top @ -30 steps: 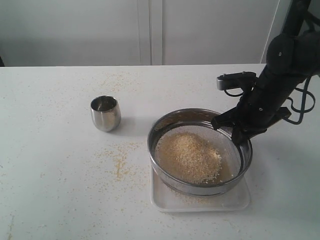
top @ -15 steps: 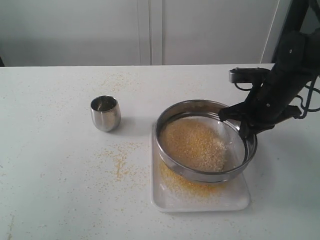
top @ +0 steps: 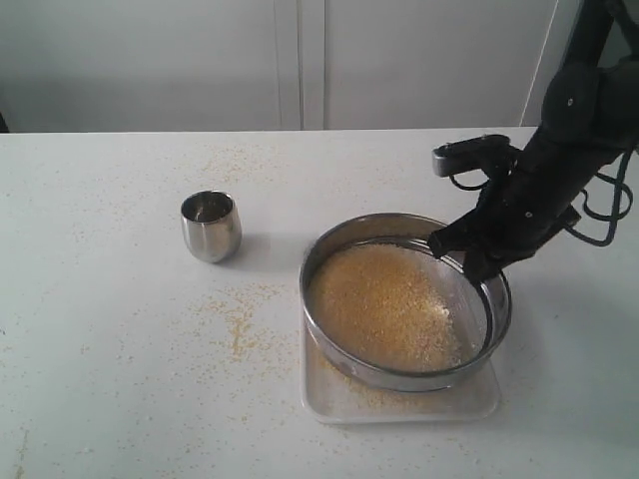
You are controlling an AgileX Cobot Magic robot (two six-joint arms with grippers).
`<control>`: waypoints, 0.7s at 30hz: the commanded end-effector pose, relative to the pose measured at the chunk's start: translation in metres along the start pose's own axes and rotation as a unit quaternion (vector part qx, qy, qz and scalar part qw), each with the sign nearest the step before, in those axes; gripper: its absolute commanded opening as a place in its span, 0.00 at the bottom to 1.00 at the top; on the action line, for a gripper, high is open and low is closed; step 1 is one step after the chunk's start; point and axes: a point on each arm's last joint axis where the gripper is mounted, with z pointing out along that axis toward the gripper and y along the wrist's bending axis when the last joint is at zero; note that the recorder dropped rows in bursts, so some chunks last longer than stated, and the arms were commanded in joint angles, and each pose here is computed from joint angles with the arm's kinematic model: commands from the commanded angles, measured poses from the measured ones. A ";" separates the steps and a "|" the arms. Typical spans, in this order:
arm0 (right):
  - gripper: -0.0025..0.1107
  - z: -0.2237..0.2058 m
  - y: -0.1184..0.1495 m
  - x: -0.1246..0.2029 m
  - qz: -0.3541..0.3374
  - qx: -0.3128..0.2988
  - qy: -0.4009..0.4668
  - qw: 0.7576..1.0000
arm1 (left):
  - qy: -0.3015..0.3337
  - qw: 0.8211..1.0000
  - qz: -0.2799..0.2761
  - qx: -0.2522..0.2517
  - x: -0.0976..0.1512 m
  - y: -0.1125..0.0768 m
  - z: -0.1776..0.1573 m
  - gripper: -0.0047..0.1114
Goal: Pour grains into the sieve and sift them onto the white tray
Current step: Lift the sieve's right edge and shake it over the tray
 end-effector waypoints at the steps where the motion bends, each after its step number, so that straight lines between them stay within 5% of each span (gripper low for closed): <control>1: 0.02 -0.007 0.000 -0.008 0.086 -0.015 -0.039 0.995 | 0.004 1.000 -0.004 0.002 0.003 0.000 0.000 0.04; 4: 0.02 -0.007 0.008 -0.004 -0.078 -0.027 -0.018 0.996 | 0.004 1.000 -0.004 0.002 0.003 0.000 0.000 0.04; 7: 0.02 -0.009 -0.010 -0.011 0.106 0.003 -0.063 0.992 | 0.004 1.000 -0.004 0.002 0.003 0.000 0.000 0.04; 9: 0.02 -0.009 -0.008 -0.012 0.135 -0.006 -0.070 0.988 | 0.004 1.000 -0.004 0.002 0.003 0.000 0.000 0.04; 11: 0.02 -0.008 0.004 -0.011 0.047 -0.030 -0.055 0.997 | 0.004 1.000 -0.004 0.002 0.003 0.000 0.000 0.04; 13: 0.02 -0.008 0.011 -0.005 -0.118 -0.042 -0.028 0.992 | 0.004 1.000 -0.004 0.002 0.003 0.000 0.000 0.04; 14: 0.02 -0.008 0.008 -0.005 -0.114 -0.032 -0.029 0.993 | 0.004 1.000 -0.004 0.002 0.003 0.000 0.000 0.04; 18: 0.02 -0.010 -0.011 -0.012 0.143 -0.015 -0.075 0.987 | 0.004 1.000 -0.004 0.002 0.003 0.000 0.000 0.04; 21: 0.02 -0.009 0.006 -0.011 0.016 -0.045 -0.057 0.997 | 0.004 1.000 -0.004 0.002 0.003 0.000 0.000 0.04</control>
